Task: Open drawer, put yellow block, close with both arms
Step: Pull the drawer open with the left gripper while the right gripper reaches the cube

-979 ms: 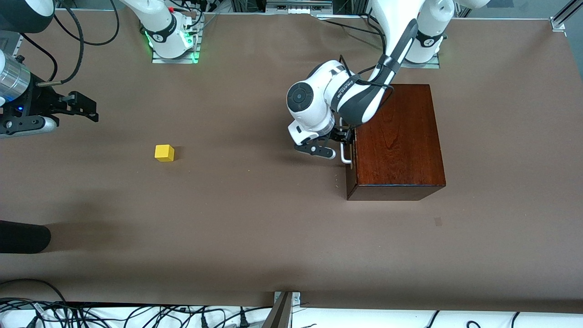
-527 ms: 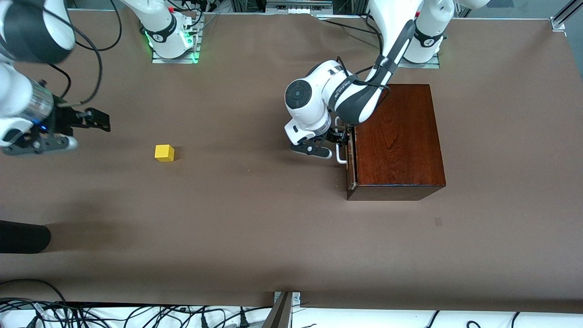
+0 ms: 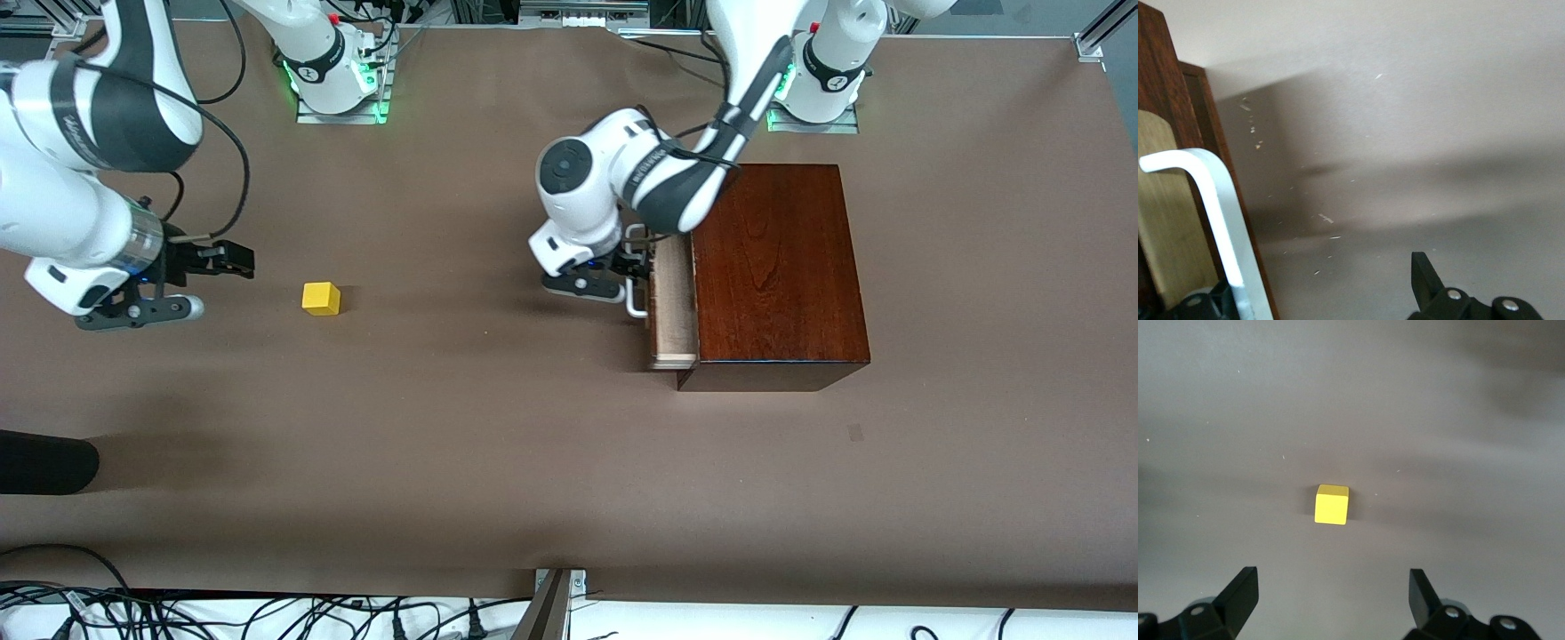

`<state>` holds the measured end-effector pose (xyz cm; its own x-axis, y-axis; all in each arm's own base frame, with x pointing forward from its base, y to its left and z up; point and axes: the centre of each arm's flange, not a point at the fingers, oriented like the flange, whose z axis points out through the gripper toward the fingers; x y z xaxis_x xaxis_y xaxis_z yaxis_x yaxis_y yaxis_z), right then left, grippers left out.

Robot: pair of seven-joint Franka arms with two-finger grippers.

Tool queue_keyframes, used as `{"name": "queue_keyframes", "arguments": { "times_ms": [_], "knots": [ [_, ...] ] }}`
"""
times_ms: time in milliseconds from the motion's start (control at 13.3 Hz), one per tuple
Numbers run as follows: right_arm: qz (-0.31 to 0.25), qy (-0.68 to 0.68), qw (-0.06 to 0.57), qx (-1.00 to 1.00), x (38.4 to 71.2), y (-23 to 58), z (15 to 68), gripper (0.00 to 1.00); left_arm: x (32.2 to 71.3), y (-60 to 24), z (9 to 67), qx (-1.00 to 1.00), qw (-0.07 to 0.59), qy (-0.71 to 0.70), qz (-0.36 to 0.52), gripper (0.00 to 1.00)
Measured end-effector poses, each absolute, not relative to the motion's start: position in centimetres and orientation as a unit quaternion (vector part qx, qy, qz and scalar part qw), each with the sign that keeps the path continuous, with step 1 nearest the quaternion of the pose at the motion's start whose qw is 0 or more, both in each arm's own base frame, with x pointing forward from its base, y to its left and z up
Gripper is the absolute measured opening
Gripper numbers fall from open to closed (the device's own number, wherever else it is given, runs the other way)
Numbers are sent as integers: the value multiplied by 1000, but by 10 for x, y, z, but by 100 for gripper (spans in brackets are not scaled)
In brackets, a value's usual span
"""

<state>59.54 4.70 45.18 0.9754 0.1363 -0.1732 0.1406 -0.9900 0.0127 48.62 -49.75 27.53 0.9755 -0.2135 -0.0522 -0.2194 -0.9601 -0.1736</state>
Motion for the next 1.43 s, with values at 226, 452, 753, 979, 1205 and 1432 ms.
{"name": "queue_keyframes", "arguments": {
  "times_ms": [226,452,753,979,1205,1432],
  "knots": [
    [-83,62,0,995,589,48,413,100,487,-518,279,-991,79,111,4,100],
    [-61,54,-6,997,577,45,362,100,487,-525,279,-991,77,106,0,100],
    [-39,46,-6,998,555,41,311,100,483,-529,280,-991,76,108,-1,100],
    [-30,32,-16,999,538,39,284,100,484,-533,287,-992,71,105,-7,100],
    [-15,29,-13,999,528,37,262,100,487,-529,296,-993,68,93,-3,100],
    [-9,27,-9,1000,521,35,238,100,498,-519,334,-995,62,78,-6,100]
  ]
}}
